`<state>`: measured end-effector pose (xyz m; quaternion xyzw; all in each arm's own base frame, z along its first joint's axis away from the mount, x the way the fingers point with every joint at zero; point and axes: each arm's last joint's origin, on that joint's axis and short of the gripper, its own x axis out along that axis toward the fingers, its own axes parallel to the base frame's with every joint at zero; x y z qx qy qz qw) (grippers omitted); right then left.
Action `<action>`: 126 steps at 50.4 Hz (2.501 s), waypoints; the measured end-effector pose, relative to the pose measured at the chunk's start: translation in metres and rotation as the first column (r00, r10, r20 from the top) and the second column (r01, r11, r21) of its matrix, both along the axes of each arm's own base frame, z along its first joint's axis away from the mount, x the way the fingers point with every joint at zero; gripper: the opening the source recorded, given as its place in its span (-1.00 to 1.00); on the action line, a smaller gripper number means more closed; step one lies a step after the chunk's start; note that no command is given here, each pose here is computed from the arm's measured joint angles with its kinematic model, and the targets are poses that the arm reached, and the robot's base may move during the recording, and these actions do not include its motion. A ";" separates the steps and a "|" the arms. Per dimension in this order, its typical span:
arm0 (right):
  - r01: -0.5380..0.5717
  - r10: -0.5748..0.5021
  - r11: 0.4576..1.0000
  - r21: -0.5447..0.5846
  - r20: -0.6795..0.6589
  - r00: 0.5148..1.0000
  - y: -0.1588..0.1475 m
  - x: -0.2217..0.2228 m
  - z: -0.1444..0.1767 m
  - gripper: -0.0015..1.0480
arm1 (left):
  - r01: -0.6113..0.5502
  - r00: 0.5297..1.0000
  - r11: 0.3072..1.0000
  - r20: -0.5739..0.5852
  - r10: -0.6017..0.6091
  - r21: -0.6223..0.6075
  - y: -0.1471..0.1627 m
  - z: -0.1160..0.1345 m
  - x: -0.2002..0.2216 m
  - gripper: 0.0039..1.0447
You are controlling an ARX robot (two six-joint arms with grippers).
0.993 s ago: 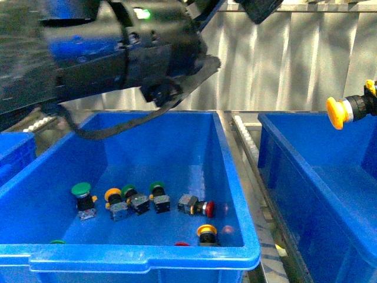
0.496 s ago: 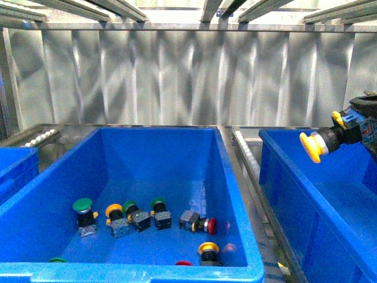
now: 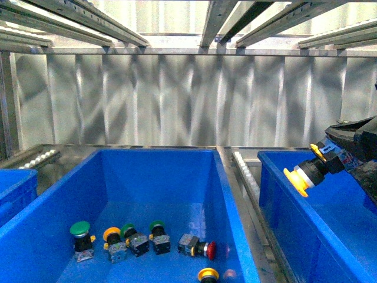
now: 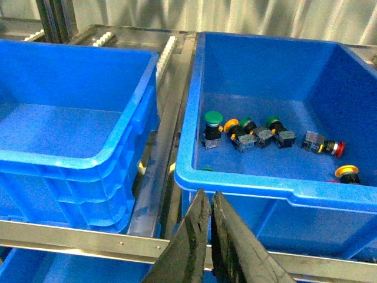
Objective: Pick red and yellow buttons and place in box
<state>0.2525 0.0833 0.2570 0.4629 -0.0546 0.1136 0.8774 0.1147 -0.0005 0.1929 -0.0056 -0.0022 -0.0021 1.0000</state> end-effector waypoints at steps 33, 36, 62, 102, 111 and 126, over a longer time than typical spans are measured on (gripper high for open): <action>0.042 -0.039 0.994 -0.100 0.028 0.999 0.002 -0.011 0.005 -0.29 | -0.001 1.000 1.000 0.002 0.001 0.001 0.000 -0.023 -0.017 -0.96; 0.054 -0.051 0.992 -0.110 0.029 0.998 0.002 -0.012 0.005 -0.29 | -0.001 1.000 1.000 0.002 0.001 0.001 0.000 -0.023 -0.017 -0.96; 0.088 -0.082 0.986 -0.144 0.041 0.996 -0.002 -0.021 0.003 -0.29 | -0.001 1.000 1.000 0.002 0.001 0.001 0.000 -0.023 -0.017 0.64; 0.114 -0.115 0.989 -0.090 -0.005 0.993 -0.024 -0.029 -0.005 -0.29 | -0.003 1.000 1.000 0.002 0.003 0.003 0.000 -0.023 -0.017 0.86; 0.145 -0.147 0.986 -0.085 -0.019 0.989 -0.041 -0.033 -0.011 -0.29 | -0.002 1.000 1.000 0.002 0.002 0.003 0.000 -0.023 -0.017 0.86; 0.205 -0.211 0.972 -0.114 -0.047 0.976 -0.065 -0.040 -0.017 -0.29 | -0.001 1.000 1.000 0.002 0.001 0.003 0.000 -0.023 -0.017 0.86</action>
